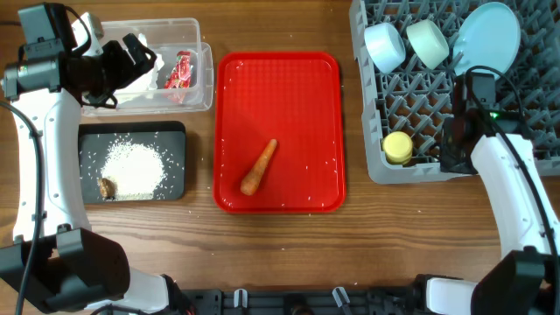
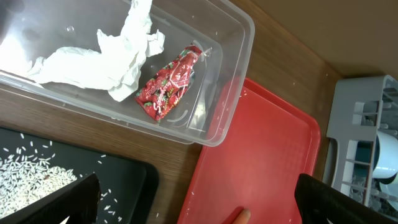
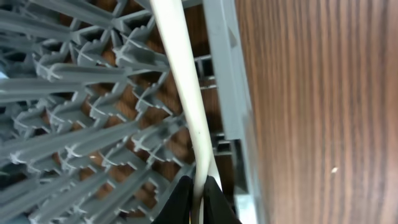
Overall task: Sort waste into correct bins and load items into the dishwasher rack
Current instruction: 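Carry the white spoon into the dish rack and release it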
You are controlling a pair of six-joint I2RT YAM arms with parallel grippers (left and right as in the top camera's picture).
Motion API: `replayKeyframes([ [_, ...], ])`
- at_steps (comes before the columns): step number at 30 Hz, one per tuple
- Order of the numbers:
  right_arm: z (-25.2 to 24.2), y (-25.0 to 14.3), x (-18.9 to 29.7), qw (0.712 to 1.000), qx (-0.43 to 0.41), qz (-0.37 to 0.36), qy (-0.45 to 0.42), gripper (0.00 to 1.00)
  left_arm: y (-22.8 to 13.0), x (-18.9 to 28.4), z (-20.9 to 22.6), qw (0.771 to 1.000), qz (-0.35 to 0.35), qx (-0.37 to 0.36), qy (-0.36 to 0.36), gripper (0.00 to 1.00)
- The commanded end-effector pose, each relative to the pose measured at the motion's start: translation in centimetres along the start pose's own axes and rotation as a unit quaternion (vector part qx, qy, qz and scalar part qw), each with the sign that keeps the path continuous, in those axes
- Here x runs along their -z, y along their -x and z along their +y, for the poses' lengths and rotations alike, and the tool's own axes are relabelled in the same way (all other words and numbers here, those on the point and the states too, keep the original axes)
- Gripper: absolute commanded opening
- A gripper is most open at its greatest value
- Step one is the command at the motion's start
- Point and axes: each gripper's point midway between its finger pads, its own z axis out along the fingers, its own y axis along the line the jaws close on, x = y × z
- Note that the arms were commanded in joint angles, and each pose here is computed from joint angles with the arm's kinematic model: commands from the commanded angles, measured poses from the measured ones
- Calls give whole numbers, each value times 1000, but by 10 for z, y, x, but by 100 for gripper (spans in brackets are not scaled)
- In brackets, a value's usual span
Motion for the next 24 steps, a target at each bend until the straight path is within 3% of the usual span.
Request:
replayKeyframes([
  [1,1,6,-2,999,-33,-14,1,17,2,1,0,1000,-4,-2,0,100],
  [2,1,5,-2,999,-33,-14,1,32,2,1,0,1000,-4,-2,0,100],
  [3,1,6,-2,999,-33,-14,1,61,2,1,0,1000,-4,-2,0,100],
  [4,1,6,-2,999,-33,-15,1,66,2,1,0,1000,-4,-2,0,100],
  [6,1,6,-2,999,-33,-15,2,67,2,1,0,1000,-4,-2,0,100],
  [8,3,6,-2,1000,-22,-14,6,87,2,1,0,1000,-4,-2,0,100],
  [10,8,5,-2,1000,5,-14,14,100,2,1,0,1000,-4,-2,0,100],
  [15,28,8,13,993,107,-18,53,100,2,1,0,1000,-4,-2,0,100],
  [19,58,21,61,965,226,-43,126,100,2,1,0,1000,-4,-2,0,100],
  [21,75,24,96,937,294,-52,182,100,2,1,0,1000,-4,-2,0,100],
  [24,95,7,154,852,431,-47,293,100,2,1,0,1000,-4,-2,0,100],
])
